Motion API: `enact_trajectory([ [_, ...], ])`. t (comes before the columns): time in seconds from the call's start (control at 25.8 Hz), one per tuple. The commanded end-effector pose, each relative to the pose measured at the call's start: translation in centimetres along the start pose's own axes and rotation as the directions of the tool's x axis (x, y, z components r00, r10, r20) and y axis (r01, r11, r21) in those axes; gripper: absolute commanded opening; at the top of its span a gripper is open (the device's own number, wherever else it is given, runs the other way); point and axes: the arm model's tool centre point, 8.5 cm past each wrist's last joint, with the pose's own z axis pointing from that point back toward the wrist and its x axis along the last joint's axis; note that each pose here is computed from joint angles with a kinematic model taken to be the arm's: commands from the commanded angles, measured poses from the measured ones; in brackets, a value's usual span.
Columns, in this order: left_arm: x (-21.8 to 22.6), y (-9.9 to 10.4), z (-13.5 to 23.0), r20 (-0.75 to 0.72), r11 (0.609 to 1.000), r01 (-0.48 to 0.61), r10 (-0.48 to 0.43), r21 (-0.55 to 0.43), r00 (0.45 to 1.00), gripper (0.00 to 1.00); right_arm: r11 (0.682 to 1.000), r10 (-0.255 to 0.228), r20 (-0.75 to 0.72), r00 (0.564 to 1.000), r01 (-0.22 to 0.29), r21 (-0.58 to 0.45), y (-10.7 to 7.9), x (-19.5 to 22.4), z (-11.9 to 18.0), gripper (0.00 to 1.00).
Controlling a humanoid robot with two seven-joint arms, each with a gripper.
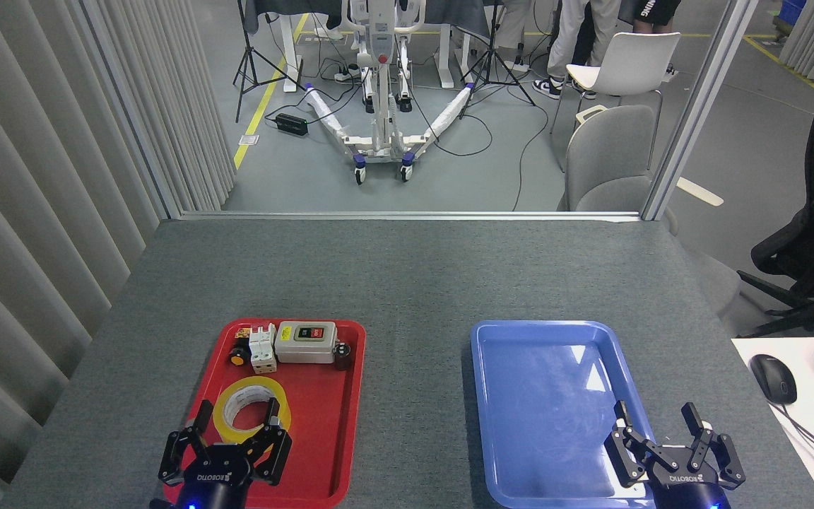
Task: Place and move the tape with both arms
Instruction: 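Lower the left gripper onto the yellow tape roll in the red tray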
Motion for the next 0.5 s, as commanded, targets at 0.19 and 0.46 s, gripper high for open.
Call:
enact_trajectory([
  [0.19,0.3,0.44,-0.73,0.004,1.0,-0.003,0.003,0.01,1.0,1.0,1.0,0.012,0.002,1.0,-0.012,0.006,0.33,0.05,0.38,1.0],
  [0.46,0.32,0.41,-0.78,0.001,1.0,-0.005,0.005,0.004,1.0,1.0,1.0,0.011,0.0,1.0,-0.011,0.007,0.34,0.04,0.39,1.0],
])
